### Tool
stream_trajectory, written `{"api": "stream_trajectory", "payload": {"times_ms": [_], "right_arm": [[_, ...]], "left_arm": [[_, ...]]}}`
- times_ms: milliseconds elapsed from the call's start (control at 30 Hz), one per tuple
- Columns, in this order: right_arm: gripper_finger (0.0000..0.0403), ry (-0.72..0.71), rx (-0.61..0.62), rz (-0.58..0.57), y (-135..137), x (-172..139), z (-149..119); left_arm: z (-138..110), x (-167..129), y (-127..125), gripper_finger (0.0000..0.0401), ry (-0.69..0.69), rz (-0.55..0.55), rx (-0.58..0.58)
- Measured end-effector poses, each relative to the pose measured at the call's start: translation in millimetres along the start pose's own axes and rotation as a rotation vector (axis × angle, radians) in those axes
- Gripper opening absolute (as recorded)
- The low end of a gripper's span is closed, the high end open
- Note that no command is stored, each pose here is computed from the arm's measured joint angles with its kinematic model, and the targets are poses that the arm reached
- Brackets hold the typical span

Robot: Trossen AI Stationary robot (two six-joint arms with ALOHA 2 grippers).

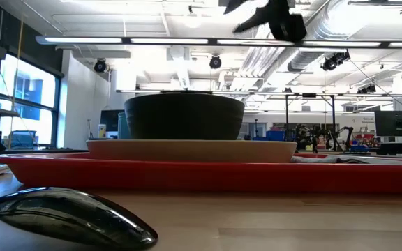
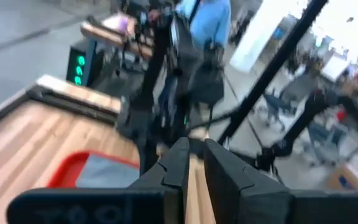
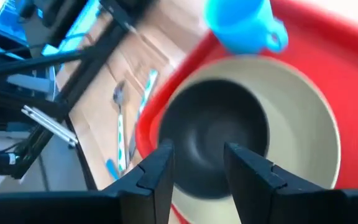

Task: Set up tray
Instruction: Put the blue fork on the gray napkin

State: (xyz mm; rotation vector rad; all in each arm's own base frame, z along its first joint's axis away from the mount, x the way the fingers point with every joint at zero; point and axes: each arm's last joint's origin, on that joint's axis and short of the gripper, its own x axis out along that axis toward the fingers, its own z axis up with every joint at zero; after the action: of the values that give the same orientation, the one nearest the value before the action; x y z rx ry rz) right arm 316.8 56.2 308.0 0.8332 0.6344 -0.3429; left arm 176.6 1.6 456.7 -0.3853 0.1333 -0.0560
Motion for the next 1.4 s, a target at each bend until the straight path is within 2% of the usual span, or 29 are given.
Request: {"api": "stream_trajectory", "payload": {"times_ms": [100, 300, 533, 767, 900, 1167, 1400], "right_arm": [[0.0129, -0.058, -0.013, 0.012, 11, -7, 5], [0.0129, -0.106, 0.073, 0.009, 16, -12, 8], [0.0129, -0.193, 0.284, -0.018, 15, -12, 11], [0.0129, -0.198, 0.472, -0.010, 11, -11, 16], [0.0129, -0.149, 0.547, 0.018, 11, -10, 18], [0.0129, -0.109, 0.607, 0.033, 9, -9, 19], [0.0129, -0.152, 0.571, 0.082, 14, -10, 23]], "left_arm": [[-7, -2, -4, 0.0082, 0.063, -0.012, 0.003], [-13, -6, -6, 0.0077, 0.130, -0.033, 0.048], [-21, -17, -6, 0.0085, 0.222, -0.073, 0.025], [-22, -25, -6, 0.0083, 0.238, -0.087, 0.074], [-25, -35, -6, 0.0085, 0.262, -0.100, 0.138], [-32, -49, -5, 0.0085, 0.329, -0.107, 0.126], [-34, -52, -4, 0.0085, 0.350, -0.098, 0.118]]}}
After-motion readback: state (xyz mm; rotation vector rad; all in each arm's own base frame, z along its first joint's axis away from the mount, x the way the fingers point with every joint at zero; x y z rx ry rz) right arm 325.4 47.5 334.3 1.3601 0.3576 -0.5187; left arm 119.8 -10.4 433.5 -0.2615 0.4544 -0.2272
